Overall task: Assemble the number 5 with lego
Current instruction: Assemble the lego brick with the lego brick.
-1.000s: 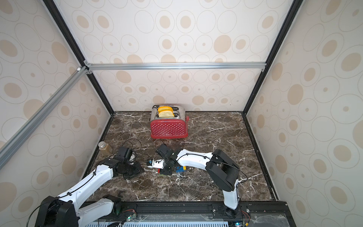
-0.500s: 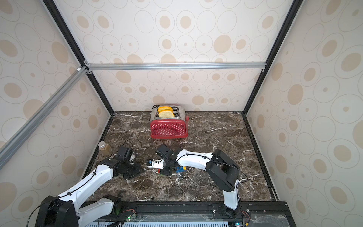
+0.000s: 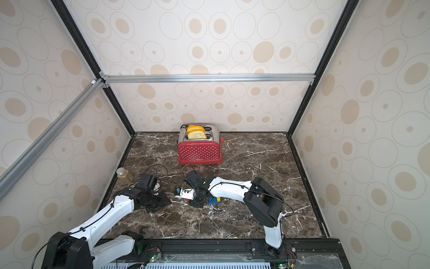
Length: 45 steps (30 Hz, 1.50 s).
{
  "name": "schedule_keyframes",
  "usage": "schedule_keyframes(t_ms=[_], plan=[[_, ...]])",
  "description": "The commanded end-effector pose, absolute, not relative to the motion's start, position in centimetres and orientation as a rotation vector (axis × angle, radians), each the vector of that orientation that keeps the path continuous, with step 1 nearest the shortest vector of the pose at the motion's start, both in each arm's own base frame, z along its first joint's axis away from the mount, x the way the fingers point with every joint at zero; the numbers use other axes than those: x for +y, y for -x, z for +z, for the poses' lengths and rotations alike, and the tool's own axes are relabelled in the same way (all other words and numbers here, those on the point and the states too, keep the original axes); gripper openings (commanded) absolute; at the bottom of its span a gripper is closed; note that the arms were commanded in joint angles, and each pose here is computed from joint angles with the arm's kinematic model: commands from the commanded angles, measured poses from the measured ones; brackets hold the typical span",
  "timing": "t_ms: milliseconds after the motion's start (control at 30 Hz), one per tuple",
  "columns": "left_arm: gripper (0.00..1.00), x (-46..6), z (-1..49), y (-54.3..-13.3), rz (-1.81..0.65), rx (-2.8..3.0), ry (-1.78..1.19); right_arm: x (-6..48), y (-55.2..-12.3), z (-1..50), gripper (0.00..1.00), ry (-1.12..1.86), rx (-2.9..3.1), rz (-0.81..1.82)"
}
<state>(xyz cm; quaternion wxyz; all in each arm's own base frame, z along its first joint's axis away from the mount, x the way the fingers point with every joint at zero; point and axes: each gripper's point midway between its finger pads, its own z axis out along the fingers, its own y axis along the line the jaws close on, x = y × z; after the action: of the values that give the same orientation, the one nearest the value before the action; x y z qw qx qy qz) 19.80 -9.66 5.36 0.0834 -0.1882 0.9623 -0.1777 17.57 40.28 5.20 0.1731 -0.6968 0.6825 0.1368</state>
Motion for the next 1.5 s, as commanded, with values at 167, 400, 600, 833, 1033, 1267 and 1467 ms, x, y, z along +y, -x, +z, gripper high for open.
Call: schedule_keyframes(t_ms=[167,400,600,833,1033,1267,1467], plan=[[0.44,-9.5,5.2,-19.7,-0.523,2.877,0.58,35.7,-17.1,0.9,0.03,1.998,2.213,0.189],[0.44,-9.5,5.1,-19.6,-0.524,2.884,0.58,35.3,-17.6,0.0,0.0,1.976,2.245,0.126],[0.44,-9.5,5.1,-19.7,-0.521,2.884,0.581,35.0,-17.5,-0.6,0.0,2.018,2.274,0.095],[0.44,-9.5,5.0,-19.7,-0.519,2.883,0.581,34.5,-17.3,-0.9,0.0,2.075,2.289,0.054],[0.44,-9.4,5.0,-19.7,-0.517,2.886,0.581,34.8,-17.7,0.0,0.0,2.077,2.275,0.04],[0.44,-9.5,5.0,-19.7,-0.518,2.885,0.58,35.8,-17.8,1.9,0.18,2.064,2.252,0.092],[0.44,-9.5,5.0,-19.7,-0.52,2.887,0.58,37.0,-18.2,4.3,0.38,2.004,2.202,0.143]])
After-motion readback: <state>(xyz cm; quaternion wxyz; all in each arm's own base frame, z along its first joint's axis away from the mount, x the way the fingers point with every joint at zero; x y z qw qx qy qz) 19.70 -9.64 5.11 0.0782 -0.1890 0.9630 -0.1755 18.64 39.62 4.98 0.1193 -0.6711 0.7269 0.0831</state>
